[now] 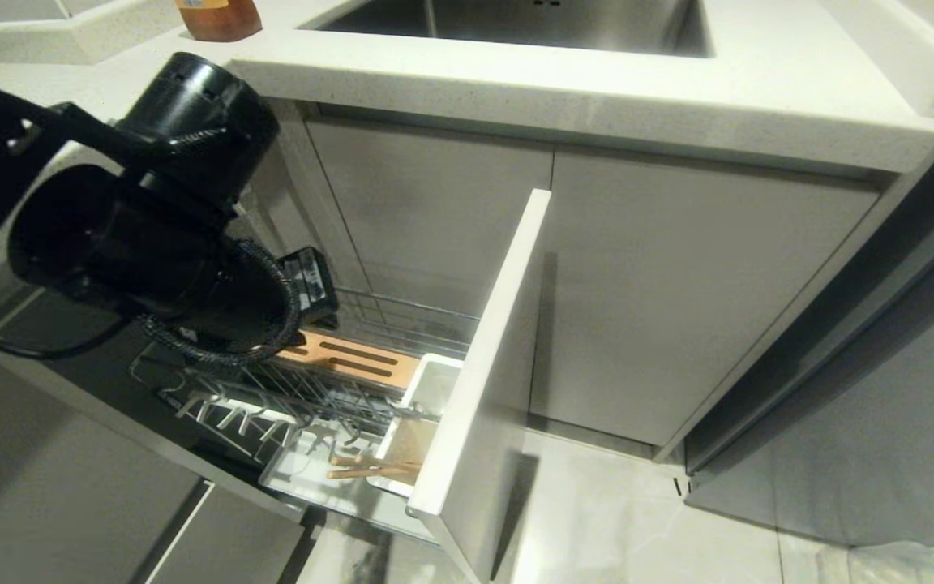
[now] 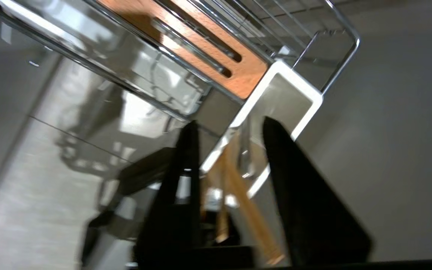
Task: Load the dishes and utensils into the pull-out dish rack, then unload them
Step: Take the spoon out of the cupboard
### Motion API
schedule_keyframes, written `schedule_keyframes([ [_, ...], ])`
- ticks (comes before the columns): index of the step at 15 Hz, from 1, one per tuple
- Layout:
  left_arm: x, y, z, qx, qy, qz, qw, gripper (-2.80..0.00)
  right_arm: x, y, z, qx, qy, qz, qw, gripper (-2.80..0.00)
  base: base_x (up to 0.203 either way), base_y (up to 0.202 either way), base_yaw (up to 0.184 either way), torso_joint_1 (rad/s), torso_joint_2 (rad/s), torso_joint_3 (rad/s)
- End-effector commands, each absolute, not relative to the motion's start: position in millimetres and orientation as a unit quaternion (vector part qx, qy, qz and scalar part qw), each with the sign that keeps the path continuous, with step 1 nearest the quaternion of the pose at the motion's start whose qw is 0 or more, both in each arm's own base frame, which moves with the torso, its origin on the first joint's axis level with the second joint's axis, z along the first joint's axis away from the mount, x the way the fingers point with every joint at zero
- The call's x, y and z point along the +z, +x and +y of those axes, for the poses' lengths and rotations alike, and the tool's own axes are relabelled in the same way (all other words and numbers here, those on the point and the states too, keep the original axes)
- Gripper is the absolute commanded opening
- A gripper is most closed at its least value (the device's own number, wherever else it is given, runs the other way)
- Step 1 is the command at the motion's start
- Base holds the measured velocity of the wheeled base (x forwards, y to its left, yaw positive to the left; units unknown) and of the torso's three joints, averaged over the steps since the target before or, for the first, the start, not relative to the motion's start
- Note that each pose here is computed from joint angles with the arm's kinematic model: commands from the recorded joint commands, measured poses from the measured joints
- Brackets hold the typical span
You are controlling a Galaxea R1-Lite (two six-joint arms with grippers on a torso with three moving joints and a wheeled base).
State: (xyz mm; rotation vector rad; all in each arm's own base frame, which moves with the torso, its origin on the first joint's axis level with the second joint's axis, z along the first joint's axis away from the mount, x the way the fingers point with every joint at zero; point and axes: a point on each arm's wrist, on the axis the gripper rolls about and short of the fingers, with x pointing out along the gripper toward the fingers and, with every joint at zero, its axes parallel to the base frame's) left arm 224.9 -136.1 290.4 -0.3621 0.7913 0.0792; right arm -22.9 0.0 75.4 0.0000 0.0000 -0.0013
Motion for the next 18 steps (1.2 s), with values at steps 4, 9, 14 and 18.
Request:
schedule_keyframes([
  [4, 266, 251, -158, 0.093, -0.245, 0.405, 0.876, 0.00, 75, -23, 0, -0.001, 0.000, 0.001, 1.000, -2.80, 0.000, 0.000, 0.000, 0.000, 0.00, 0.000],
  [9, 249, 259, -170, 0.097, -0.278, 0.440, 0.848, 0.00, 75, -23, 0, -0.001, 0.000, 0.000, 1.000, -2.80, 0.000, 0.000, 0.000, 0.000, 0.00, 0.000],
  [14, 226, 262, -192, 0.098, -0.273, 0.478, 0.829, 0.00, 75, -23, 0, -0.001, 0.000, 0.001, 1.000, -2.80, 0.000, 0.000, 0.000, 0.000, 0.00, 0.000],
  [18, 213, 268, -199, 0.104, -0.268, 0.486, 0.825, 0.00, 75, -23, 0, 0.000, 0.000, 0.000, 1.000, -2.80, 0.000, 0.000, 0.000, 0.000, 0.00, 0.000],
])
